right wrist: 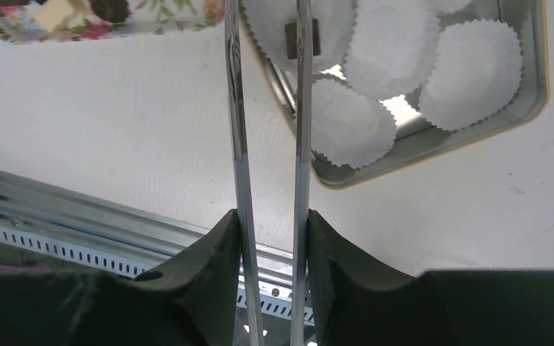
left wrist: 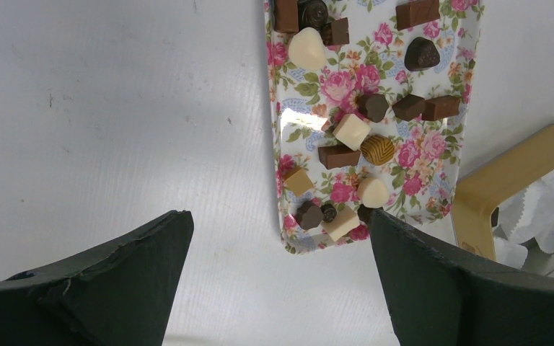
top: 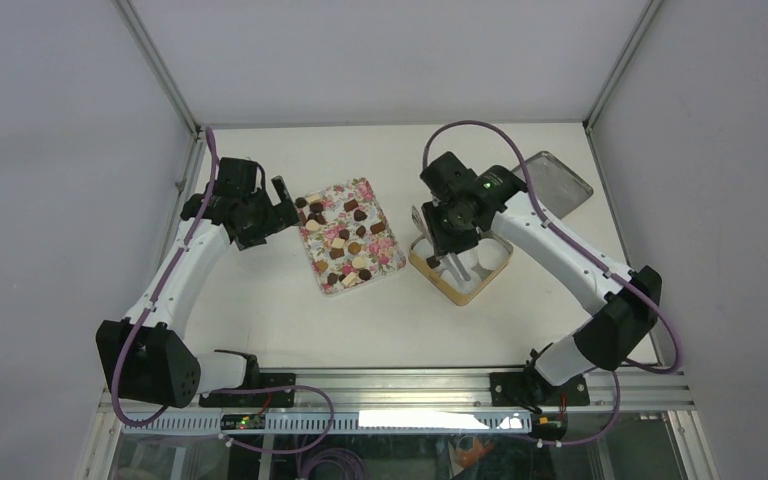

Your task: Pack the chocolate

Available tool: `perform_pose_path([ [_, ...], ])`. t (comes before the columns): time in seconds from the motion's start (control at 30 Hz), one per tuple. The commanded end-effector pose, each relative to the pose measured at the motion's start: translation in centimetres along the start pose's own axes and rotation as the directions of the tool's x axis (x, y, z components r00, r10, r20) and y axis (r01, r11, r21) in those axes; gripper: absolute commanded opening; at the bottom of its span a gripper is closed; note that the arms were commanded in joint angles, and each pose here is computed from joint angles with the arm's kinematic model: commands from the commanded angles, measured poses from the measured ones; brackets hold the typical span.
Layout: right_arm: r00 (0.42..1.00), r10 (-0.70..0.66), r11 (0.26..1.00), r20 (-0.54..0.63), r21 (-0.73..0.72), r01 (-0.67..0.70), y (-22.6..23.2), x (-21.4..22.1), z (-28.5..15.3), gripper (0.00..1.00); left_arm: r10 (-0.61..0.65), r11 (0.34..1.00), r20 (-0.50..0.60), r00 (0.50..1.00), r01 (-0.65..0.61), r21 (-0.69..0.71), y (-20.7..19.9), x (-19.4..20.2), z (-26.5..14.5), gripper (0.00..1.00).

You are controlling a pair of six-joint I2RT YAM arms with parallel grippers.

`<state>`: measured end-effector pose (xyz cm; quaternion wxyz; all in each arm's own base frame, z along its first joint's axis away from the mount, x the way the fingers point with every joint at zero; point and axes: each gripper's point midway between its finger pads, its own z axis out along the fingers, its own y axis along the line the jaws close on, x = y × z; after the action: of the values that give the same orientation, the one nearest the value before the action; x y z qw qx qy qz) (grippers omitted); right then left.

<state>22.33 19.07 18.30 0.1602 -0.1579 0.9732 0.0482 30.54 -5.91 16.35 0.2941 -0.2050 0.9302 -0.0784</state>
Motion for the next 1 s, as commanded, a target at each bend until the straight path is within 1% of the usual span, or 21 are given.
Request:
perform_pose_path([
  [0.0, 0.993, -0.084, 0.995, 0.089, -0.05, 0.088, 3.9, -2.1, -1.7, 0.37, -0.009, 0.999, 0.053, 0.999, 0.007, 0.034, -0.9, -1.7, -0.6, 0.99],
  [0.13, 0.987, -0.15, 0.987, 0.054, -0.041, 0.152, 6.2, -2.9, 0.5, 0.37, -0.008, 0.999, 0.062, 0.998, 0.006, 0.034, -0.8, -1.8, -0.9, 0.99],
  [0.37, 0.98, -0.199, 0.974, 0.007, -0.11, 0.198, 10.1, -4.2, 4.1, 0.38, -0.002, 1.0, 0.082, 0.997, 0.0, 0.024, -0.4, -1.8, -1.4, 0.99],
  [0.63, 0.975, -0.214, 0.973, -0.058, -0.095, 0.208, 11.0, -4.1, 7.7, 0.38, 0.006, 1.0, 0.087, 0.996, -0.007, 0.016, -0.1, -1.7, -1.5, 0.99],
  [0.97, 0.974, -0.213, 0.975, -0.076, -0.089, 0.206, 12.1, -5.0, 10.3, 0.4, 0.011, 1.0, 0.097, 0.995, -0.012, 0.006, 0.1, -1.8, -2.0, 0.99],
])
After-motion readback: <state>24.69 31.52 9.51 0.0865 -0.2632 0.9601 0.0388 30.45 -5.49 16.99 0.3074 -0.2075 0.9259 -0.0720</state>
